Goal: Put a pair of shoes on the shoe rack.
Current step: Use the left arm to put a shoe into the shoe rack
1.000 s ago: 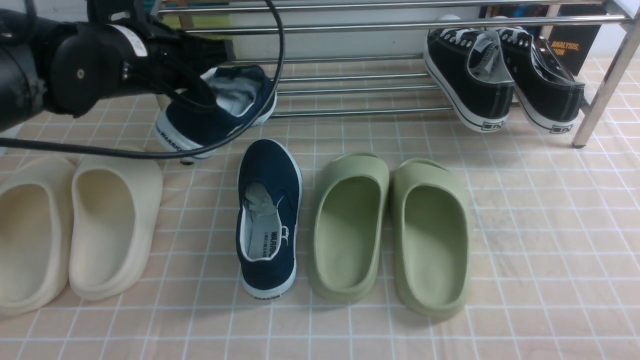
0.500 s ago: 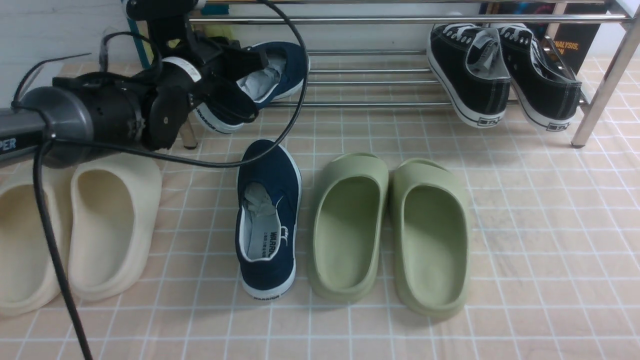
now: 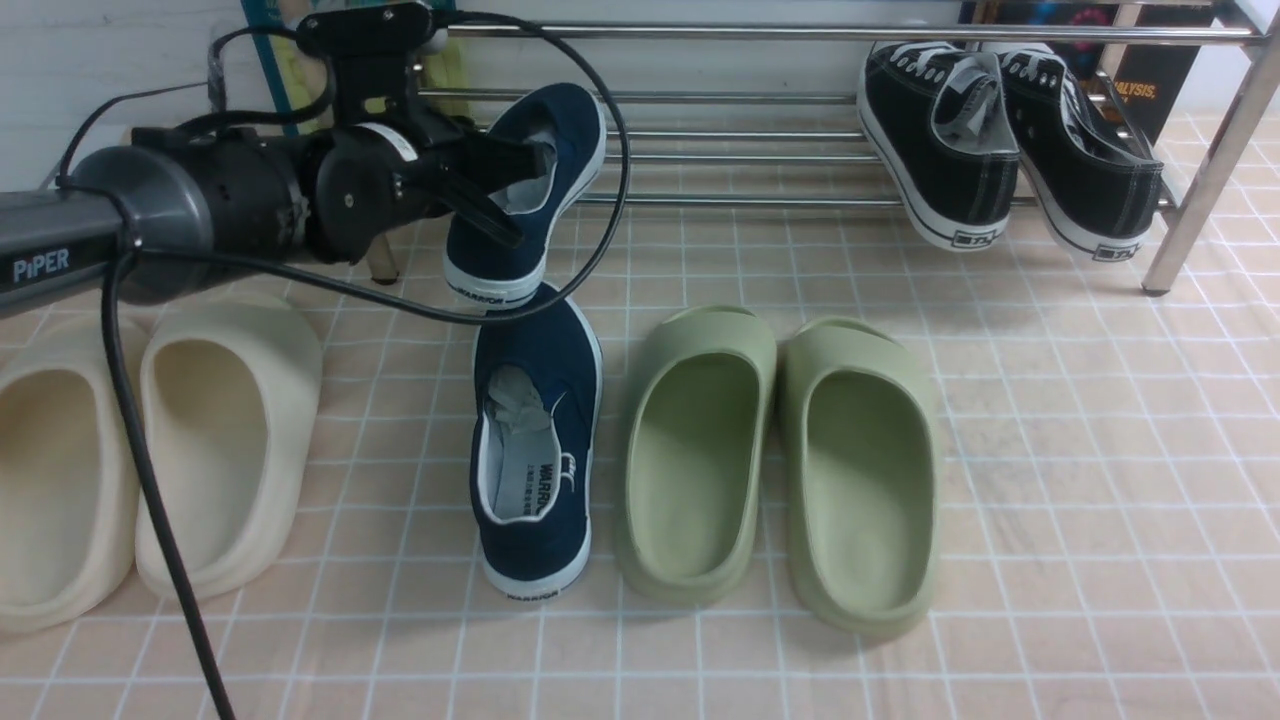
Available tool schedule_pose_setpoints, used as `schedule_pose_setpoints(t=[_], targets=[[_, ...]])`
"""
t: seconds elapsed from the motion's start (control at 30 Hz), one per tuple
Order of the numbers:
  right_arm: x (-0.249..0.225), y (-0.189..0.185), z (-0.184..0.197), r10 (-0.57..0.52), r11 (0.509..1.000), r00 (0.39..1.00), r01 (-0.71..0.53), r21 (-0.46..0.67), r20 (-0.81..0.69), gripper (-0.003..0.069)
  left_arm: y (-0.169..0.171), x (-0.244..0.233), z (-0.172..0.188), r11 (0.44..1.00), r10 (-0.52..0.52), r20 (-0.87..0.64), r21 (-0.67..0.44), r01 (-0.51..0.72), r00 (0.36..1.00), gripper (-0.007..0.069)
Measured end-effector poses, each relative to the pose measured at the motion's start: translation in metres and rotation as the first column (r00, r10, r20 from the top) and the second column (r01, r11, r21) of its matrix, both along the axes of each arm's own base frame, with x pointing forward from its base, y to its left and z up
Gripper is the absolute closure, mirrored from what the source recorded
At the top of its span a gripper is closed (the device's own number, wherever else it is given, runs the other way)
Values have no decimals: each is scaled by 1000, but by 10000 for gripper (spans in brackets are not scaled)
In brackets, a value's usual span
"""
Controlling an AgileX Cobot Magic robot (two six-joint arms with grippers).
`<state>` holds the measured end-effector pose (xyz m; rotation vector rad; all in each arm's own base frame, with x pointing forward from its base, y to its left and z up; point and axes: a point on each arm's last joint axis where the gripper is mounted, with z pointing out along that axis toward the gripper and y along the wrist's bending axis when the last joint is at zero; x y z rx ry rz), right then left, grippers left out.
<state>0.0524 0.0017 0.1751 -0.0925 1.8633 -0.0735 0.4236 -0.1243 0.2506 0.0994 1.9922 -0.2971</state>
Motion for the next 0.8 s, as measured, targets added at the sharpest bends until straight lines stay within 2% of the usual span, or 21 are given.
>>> schedule_pose_setpoints(t=[0.23, 0.5, 0.67, 0.8], targets=[[0, 0, 0, 0, 1000, 1000, 0, 0, 0, 476, -5, 6, 12, 998, -35, -158, 48, 43, 987, 589], [0, 0, 0, 0, 1000, 1000, 0, 0, 0, 463, -12, 31, 41, 995, -49, -121, 82, 60, 991, 589], [0, 0, 0, 0, 1000, 1000, 0, 0, 0, 459, -16, 46, 39, 992, -52, -146, 103, 68, 988, 589], [0, 0, 0, 0, 1000, 1000, 0, 0, 0, 452, -19, 64, 19, 989, -42, -197, 129, 68, 979, 589]])
